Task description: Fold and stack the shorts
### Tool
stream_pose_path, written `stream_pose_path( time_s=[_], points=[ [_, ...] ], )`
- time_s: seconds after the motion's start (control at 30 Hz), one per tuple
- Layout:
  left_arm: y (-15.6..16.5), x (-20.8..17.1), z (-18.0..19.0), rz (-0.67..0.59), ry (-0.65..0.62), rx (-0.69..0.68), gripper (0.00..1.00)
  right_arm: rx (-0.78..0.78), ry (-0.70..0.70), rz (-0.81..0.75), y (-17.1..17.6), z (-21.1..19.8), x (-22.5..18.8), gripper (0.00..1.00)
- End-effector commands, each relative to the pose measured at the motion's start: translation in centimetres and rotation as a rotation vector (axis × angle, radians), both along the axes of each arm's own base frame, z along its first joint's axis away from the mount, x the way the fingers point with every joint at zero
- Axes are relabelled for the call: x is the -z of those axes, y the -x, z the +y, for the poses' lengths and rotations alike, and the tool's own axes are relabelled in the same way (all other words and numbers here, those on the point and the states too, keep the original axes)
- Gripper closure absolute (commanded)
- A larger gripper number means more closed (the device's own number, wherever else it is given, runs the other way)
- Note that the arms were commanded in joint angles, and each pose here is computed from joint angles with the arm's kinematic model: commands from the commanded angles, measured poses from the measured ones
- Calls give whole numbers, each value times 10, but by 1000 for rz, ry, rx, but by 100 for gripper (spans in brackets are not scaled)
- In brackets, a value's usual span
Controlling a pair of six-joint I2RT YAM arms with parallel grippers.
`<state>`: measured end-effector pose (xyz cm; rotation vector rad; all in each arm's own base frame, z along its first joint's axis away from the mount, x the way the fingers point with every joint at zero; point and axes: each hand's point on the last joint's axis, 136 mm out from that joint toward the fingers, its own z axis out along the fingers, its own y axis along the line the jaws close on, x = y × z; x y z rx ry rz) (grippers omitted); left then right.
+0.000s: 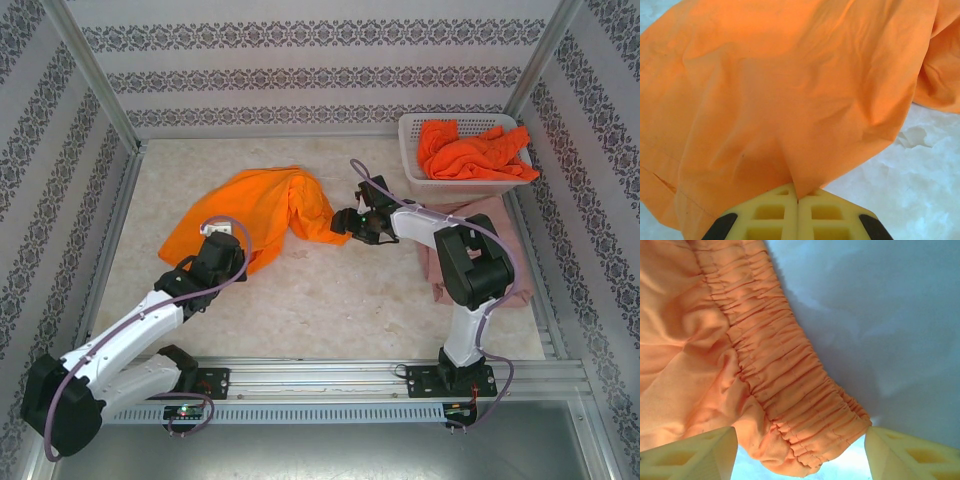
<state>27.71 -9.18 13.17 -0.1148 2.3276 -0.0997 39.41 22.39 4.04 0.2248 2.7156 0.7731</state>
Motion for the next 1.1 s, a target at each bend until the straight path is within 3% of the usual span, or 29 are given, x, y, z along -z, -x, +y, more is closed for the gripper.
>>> stream_pose_path(
  time_s=[0.0,0.13,0.27,0.5,0.67,0.77,0.9,1.07],
  points=[
    [-2,-3,-4,-3,-9,22,100,36,3,28,-4,-3,10,28],
    [-2,-3,-5,-8,0,22,100,54,10,34,-5,-7,12,24],
    [-3,-2,-6,-9,-1,25,100,64,9,30,-8,-6,14,30],
    [-4,-3,-6,-17,-3,27,100,79,12,23,-19,-6,18,62],
    [-10,-21,-1,-62,-37,30,100,98,9,-34,-34,-15,-3,87],
    [-16,-44,6,-113,-61,20,100,97,-4,-89,-41,-19,-30,100],
    [-29,-91,22,-205,-65,-12,100,91,-53,-207,-43,-22,-90,100],
    [-49,-171,46,-351,-45,-51,100,31,-125,-446,-21,-20,-196,100]
  ],
)
